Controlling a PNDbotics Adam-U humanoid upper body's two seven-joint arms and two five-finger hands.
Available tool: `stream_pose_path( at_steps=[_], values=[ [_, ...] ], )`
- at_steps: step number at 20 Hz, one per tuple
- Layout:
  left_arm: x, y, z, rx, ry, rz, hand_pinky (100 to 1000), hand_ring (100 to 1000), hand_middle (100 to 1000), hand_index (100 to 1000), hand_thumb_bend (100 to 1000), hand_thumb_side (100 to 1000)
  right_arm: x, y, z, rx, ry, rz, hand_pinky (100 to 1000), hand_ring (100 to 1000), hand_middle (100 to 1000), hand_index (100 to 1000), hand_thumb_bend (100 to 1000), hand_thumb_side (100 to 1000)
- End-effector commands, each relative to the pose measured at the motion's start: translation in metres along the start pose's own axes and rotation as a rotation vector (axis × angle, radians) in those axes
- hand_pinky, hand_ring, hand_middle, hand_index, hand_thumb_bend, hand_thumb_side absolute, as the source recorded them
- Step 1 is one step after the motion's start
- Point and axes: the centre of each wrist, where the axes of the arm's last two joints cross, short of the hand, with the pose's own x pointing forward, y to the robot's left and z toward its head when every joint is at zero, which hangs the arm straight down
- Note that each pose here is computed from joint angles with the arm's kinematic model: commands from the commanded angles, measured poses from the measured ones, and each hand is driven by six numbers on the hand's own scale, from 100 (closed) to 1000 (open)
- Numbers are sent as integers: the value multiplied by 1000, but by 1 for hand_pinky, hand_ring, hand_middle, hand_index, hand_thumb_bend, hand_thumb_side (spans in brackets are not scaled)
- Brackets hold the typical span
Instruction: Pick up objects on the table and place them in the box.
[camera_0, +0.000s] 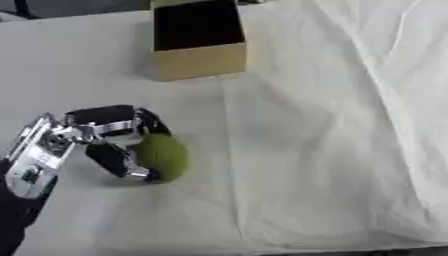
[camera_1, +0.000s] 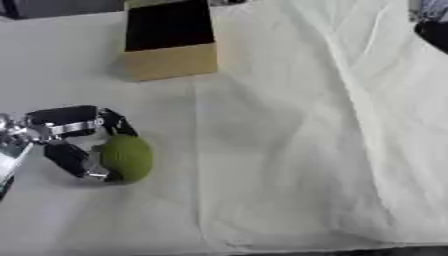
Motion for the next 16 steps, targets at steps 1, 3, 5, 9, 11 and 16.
stream_pose_path(
  at_steps=[1,3,5,9,11,16],
  values=[
    [-6,2,8,-5,22,31,662,715,656,796,474,581,6,-4,-7,-2,-36,10,892,900,600,786,100,224],
    [-7,1,8,-1,27,55,646,701,643,782,432,585,6,-4,-7,-2,-36,9,892,900,600,786,100,225],
    [-7,2,9,17,29,68,613,675,618,760,325,568,6,-4,-6,-3,-35,9,893,901,600,786,100,226],
    [0,8,11,85,8,44,567,632,586,727,100,488,6,-4,-6,-5,-32,9,893,902,599,786,100,228],
    [6,14,12,131,-14,-1,503,580,537,678,100,339,6,-4,-6,-6,-31,10,894,902,599,786,100,229],
    [18,25,17,242,-48,-109,417,500,461,578,100,126,6,-6,-5,-13,-29,14,894,903,597,785,100,230]
  ],
)
